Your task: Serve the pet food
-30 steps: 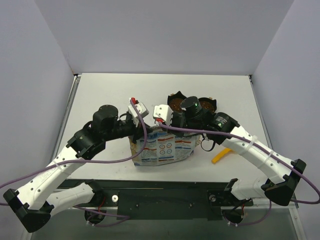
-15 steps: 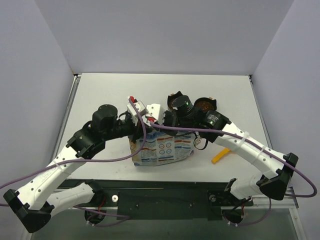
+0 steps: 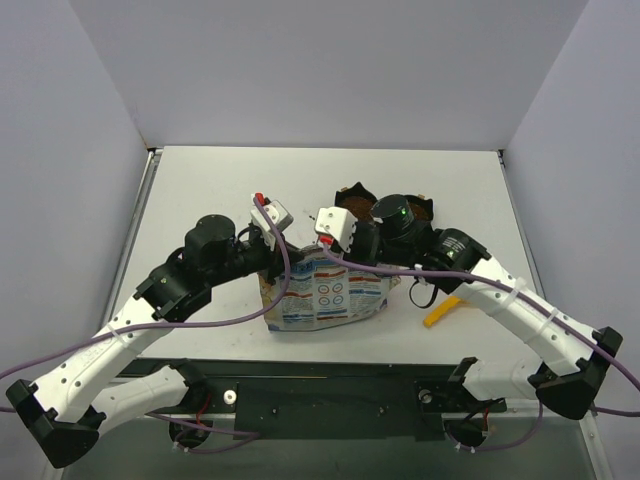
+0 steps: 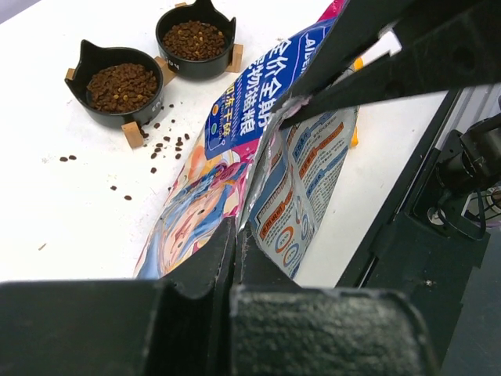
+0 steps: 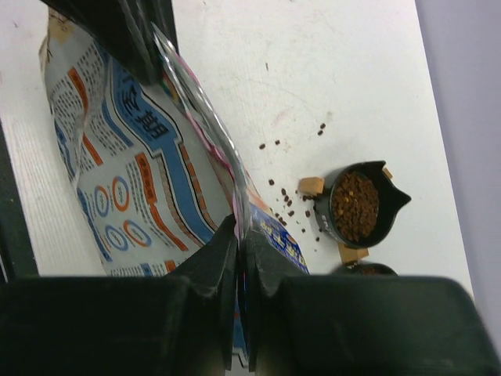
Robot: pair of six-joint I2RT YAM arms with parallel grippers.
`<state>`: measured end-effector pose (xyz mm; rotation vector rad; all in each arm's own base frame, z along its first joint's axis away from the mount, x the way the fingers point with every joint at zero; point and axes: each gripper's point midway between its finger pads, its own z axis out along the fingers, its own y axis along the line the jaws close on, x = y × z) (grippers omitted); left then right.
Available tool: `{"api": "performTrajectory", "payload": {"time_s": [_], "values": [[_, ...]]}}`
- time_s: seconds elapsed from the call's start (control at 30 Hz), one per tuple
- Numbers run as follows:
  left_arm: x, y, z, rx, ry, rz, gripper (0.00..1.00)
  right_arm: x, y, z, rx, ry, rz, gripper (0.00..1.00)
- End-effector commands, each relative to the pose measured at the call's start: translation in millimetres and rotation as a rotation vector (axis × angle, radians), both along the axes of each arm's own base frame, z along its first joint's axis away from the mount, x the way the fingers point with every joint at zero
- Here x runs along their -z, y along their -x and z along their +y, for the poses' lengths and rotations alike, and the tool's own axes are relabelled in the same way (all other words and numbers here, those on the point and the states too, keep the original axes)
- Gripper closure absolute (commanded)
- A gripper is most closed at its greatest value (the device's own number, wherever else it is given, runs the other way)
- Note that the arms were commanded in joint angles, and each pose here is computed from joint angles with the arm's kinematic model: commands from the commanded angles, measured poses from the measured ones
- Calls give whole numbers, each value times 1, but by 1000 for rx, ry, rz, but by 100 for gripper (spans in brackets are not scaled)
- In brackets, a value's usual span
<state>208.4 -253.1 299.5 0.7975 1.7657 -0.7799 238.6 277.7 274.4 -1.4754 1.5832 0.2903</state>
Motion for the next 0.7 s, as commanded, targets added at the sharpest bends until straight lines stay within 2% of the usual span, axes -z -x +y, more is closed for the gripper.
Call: {"api": "performTrajectory", "payload": {"time_s": [0.0,0.2,0.67], "values": [[-14,-1,25,-89,-4,-44,100,-8,-45,-119,370,255,-163,100],[-17,0,28,-98,-5,-54,100,-2,-47,-145,410,323,-164,100],[-16,0,30,-104,-2,-57,100,0,-50,-229,641,406,-142,100]]}}
